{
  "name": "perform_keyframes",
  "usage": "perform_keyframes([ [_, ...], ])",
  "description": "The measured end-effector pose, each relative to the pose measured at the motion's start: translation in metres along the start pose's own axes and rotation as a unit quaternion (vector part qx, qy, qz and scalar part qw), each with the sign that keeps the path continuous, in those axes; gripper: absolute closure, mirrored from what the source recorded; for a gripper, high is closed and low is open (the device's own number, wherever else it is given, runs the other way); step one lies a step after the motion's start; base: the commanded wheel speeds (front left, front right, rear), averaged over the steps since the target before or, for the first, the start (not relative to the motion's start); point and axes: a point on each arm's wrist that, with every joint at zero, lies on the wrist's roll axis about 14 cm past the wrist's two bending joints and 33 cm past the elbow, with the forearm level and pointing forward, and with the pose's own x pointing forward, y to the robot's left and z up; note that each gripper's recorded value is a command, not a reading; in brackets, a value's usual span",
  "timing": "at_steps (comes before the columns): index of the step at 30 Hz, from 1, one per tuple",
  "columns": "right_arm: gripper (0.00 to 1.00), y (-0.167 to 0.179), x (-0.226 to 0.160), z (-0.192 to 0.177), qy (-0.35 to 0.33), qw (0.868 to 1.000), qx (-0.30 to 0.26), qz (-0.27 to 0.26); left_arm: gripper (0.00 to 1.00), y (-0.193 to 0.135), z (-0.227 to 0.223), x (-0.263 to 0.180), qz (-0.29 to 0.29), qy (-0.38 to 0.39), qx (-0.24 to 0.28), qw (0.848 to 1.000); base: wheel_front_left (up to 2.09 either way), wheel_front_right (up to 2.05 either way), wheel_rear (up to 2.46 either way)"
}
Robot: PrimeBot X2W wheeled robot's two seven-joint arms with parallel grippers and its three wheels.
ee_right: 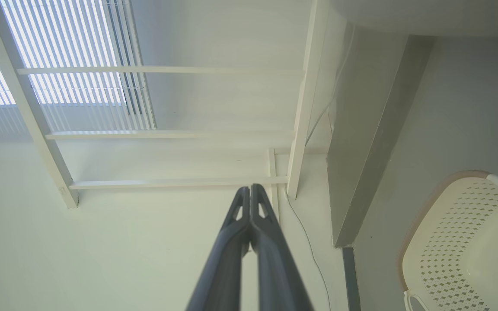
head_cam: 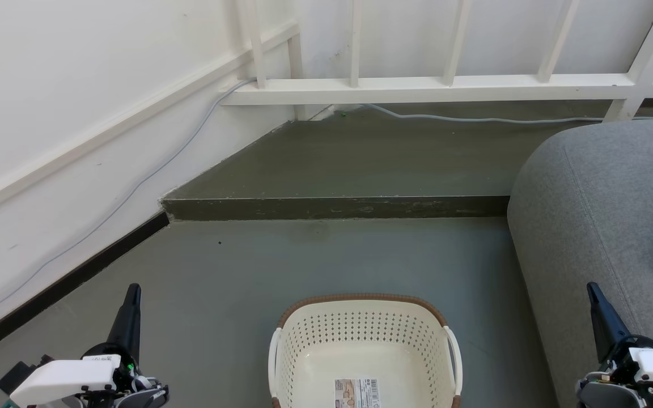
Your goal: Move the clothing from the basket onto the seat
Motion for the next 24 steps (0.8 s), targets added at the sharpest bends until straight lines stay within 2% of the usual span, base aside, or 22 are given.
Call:
perform_keyframes([
  [24,1.00,0.0000,0.0000,0.0002,0.000,1.000,0.000,0.000,1.00,0.0001,0.0001,0.0000,0.000,0.000,0.001,1.000,0.00,0.00,0.00],
])
